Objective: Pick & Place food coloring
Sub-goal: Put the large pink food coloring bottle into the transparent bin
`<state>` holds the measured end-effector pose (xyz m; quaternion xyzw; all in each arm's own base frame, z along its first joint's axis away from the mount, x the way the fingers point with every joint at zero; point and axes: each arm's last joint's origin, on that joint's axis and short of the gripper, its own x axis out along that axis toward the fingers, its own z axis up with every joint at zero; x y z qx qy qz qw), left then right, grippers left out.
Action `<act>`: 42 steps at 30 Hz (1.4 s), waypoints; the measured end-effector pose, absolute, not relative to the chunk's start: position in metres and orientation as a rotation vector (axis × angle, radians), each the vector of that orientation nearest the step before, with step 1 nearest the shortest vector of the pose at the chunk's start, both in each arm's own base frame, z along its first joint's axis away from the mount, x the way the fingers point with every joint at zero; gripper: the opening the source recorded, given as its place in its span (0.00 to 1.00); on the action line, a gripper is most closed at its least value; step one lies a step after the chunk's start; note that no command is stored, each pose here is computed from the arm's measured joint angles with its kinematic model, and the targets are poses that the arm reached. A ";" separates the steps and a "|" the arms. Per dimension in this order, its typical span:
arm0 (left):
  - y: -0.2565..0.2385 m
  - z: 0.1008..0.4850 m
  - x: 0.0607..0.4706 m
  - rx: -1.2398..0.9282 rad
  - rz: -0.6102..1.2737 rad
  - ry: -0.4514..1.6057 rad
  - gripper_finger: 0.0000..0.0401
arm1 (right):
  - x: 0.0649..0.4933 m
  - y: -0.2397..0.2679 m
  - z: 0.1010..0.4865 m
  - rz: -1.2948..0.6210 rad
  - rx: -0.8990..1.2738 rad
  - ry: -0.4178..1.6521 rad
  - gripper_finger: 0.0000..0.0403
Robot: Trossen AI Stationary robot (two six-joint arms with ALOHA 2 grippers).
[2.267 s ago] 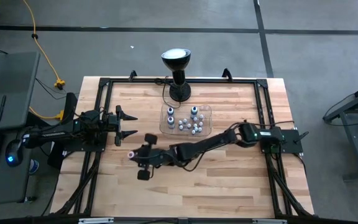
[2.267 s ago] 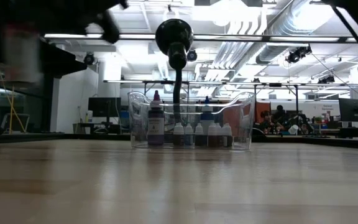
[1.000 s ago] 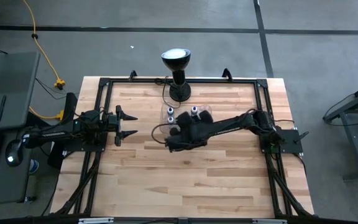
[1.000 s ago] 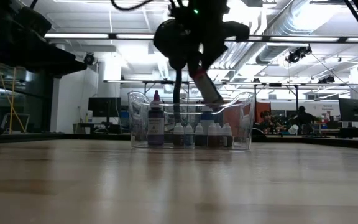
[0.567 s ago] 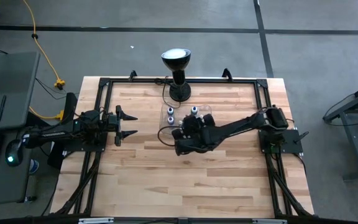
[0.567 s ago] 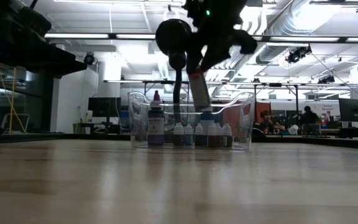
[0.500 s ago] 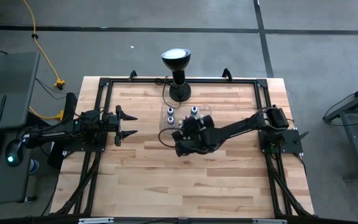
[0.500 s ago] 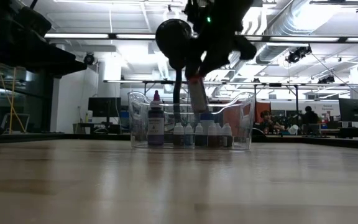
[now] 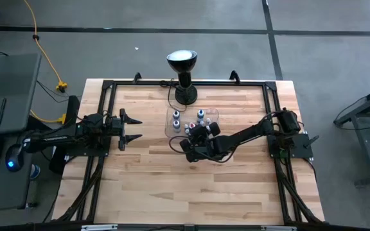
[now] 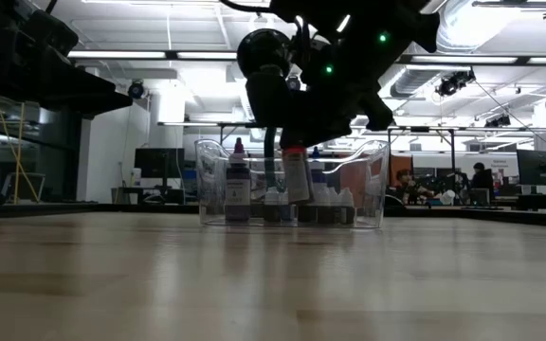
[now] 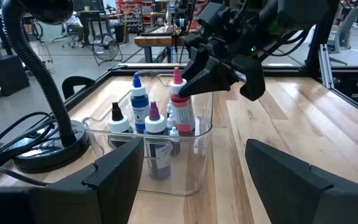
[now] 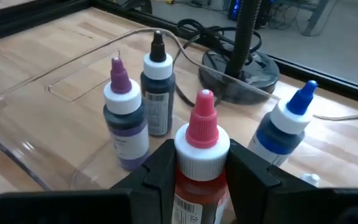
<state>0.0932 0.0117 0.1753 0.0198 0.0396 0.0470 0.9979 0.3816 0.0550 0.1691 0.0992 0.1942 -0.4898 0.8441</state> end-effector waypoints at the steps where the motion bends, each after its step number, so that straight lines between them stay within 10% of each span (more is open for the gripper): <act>1: 0.012 0.175 0.093 0.040 0.095 0.079 0.69 | 0.381 0.054 0.168 -1.034 0.214 0.404 0.26; 42: 0.012 0.175 0.093 0.040 0.095 0.079 0.69 | 0.389 0.033 0.162 -0.941 0.239 0.460 0.30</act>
